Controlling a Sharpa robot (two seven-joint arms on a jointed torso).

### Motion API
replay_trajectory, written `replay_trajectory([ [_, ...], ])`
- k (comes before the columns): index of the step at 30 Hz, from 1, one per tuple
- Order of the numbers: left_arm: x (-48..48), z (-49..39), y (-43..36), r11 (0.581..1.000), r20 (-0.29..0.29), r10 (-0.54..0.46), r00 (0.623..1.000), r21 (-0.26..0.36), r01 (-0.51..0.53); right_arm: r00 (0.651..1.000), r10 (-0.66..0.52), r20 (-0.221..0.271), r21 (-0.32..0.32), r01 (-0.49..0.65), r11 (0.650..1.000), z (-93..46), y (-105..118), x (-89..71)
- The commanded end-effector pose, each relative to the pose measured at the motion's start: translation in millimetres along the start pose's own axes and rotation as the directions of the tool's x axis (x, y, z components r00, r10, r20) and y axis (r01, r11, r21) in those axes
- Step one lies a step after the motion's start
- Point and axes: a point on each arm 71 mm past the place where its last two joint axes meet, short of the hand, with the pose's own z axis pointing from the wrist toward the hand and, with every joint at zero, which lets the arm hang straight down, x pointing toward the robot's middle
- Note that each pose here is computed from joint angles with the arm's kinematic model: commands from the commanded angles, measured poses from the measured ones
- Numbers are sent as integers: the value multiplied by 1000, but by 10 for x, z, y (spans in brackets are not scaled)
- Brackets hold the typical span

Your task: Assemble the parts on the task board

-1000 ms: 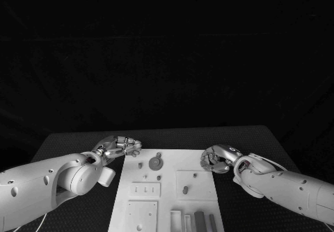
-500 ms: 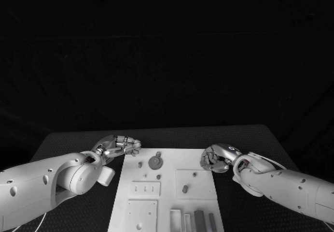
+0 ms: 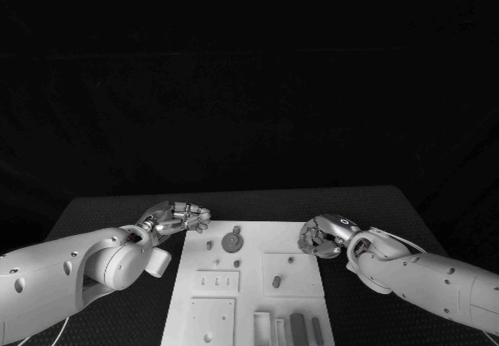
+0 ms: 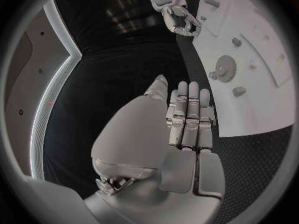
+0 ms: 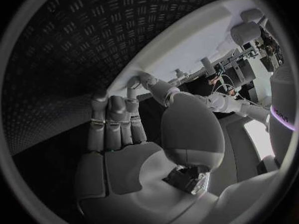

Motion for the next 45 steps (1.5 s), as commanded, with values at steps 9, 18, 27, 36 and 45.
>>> replay_trajectory([
  [9, 5, 12, 21, 999, -1, 3, 1000, -42, -3, 1000, 11, 29, 2, -11, 1000, -32, 53, -50],
  [18, 42, 30, 59, 992, -31, 54, 998, -114, -57, 997, 18, 78, -19, -17, 1000, 48, 146, -294],
  [27, 111, 82, 90, 971, -59, 131, 990, -192, -140, 995, 58, 86, -66, -52, 996, 118, 391, -427],
  [36, 403, 149, 126, 940, -206, 162, 965, -265, -214, 990, 131, 58, -170, -120, 978, 132, 870, -419],
  [45, 622, 173, 109, 938, -266, 157, 951, -261, -227, 982, 188, 27, -245, -176, 953, 126, 1232, -400],
])
